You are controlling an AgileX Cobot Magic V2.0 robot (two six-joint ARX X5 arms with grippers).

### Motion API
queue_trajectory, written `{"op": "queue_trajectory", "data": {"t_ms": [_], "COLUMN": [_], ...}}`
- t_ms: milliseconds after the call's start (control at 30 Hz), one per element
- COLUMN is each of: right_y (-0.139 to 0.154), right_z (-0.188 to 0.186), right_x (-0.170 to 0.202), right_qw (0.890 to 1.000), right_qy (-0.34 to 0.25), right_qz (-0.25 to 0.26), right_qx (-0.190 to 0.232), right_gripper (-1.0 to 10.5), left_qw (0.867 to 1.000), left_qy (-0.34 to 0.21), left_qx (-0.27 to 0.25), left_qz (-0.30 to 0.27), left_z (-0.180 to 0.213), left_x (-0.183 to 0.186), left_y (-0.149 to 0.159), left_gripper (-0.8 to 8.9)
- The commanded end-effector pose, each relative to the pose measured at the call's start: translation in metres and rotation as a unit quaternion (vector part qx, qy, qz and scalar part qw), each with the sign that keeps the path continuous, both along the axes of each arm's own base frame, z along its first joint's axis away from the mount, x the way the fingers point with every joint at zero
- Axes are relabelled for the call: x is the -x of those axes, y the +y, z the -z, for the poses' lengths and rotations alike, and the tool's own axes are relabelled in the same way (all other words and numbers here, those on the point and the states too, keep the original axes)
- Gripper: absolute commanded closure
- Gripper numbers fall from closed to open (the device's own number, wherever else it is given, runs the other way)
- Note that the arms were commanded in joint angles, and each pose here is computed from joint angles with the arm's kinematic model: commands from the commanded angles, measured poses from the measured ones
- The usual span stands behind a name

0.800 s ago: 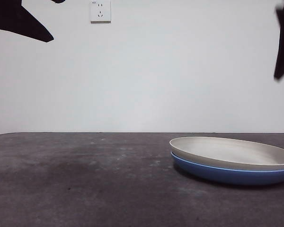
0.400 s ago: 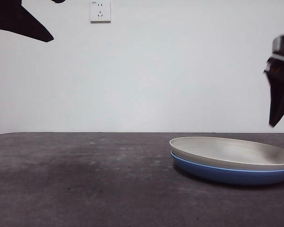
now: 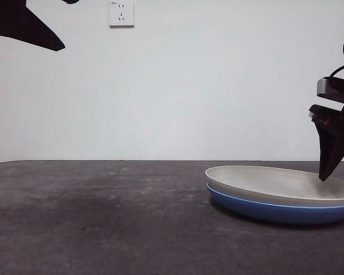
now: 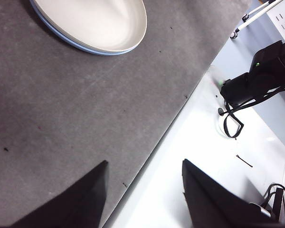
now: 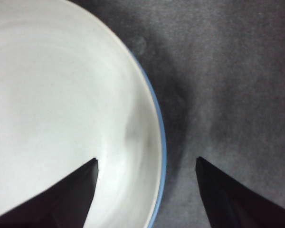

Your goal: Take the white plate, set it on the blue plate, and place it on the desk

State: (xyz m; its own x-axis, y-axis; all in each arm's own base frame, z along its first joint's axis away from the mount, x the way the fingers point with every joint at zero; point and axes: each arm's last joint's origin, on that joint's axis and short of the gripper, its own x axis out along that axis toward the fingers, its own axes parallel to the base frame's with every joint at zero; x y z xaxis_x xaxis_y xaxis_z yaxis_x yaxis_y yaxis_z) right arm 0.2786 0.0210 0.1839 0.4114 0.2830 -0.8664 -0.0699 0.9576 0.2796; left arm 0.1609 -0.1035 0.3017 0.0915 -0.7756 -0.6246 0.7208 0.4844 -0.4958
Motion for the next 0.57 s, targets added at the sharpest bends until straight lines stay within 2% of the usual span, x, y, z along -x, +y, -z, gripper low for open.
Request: {"op": "queue_trajectory", "data": {"t_ms": [33, 567], "right_y": [0.0, 0.0], "right_z": [0.005, 0.015], "right_x": [-0.006, -0.012], "right_qw": [1.0, 1.0], "right_qy": [0.001, 0.01], "right_qz": [-0.004, -0.003], "right_qx": [-0.001, -0.008], "right_gripper": [6.6, 8.8], "left_qw": [1.0, 1.0], "left_qy": [-0.009, -0.01], "left_qx": [0.006, 0.007], "left_qz": [0.006, 0.005], "left_z": [-0.003, -0.004], "left_x": [-0.001, -0.002], "left_y": [-0.002, -0.002], "left_gripper": [5.64, 5.64]}}
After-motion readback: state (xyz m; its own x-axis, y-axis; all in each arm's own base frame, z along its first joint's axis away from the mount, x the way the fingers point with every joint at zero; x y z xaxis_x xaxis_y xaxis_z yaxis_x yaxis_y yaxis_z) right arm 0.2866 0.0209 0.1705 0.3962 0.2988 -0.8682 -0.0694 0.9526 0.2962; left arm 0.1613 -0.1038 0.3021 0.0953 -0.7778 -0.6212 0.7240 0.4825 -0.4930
